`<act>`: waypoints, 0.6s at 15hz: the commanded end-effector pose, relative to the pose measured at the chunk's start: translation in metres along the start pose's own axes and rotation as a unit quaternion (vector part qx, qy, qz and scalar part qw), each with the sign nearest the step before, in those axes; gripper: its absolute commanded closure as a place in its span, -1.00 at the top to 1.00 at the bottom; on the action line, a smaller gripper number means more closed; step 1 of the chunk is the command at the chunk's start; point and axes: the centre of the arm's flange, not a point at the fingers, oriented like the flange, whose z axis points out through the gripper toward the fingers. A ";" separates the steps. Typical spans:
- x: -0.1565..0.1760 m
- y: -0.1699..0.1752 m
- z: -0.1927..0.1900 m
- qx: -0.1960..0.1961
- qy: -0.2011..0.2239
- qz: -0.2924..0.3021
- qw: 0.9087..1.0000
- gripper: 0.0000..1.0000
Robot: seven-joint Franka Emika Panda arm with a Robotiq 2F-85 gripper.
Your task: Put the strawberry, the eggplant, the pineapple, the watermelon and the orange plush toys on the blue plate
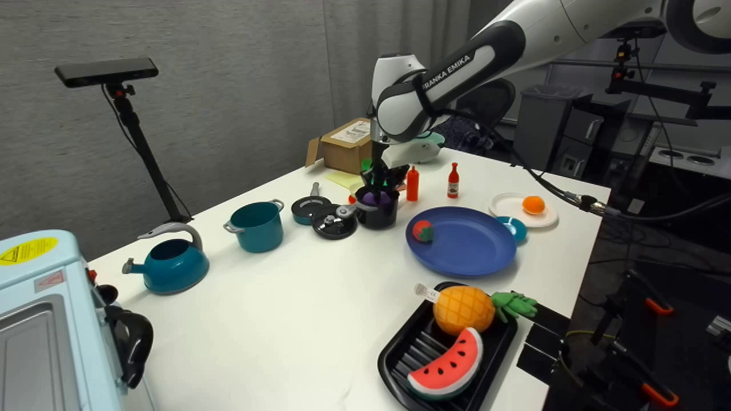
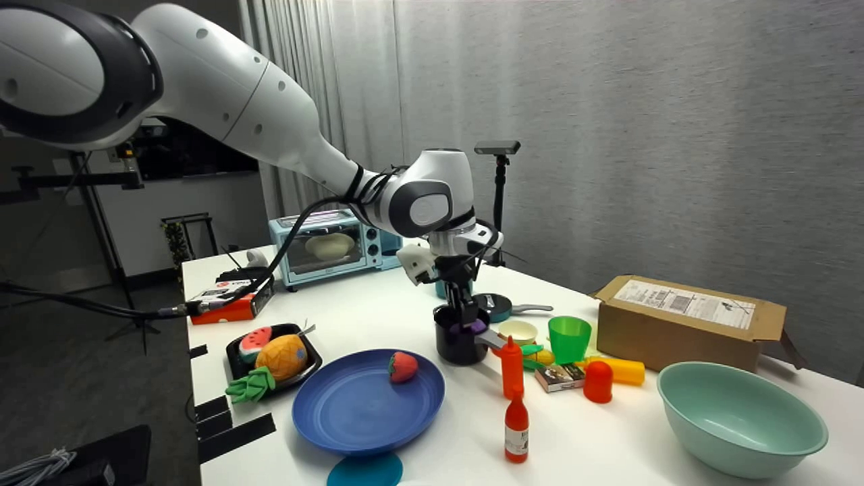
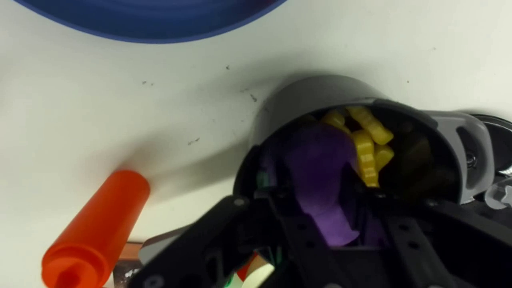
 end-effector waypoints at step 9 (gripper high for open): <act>-0.002 -0.018 -0.100 0.045 0.001 -0.073 0.996 -0.94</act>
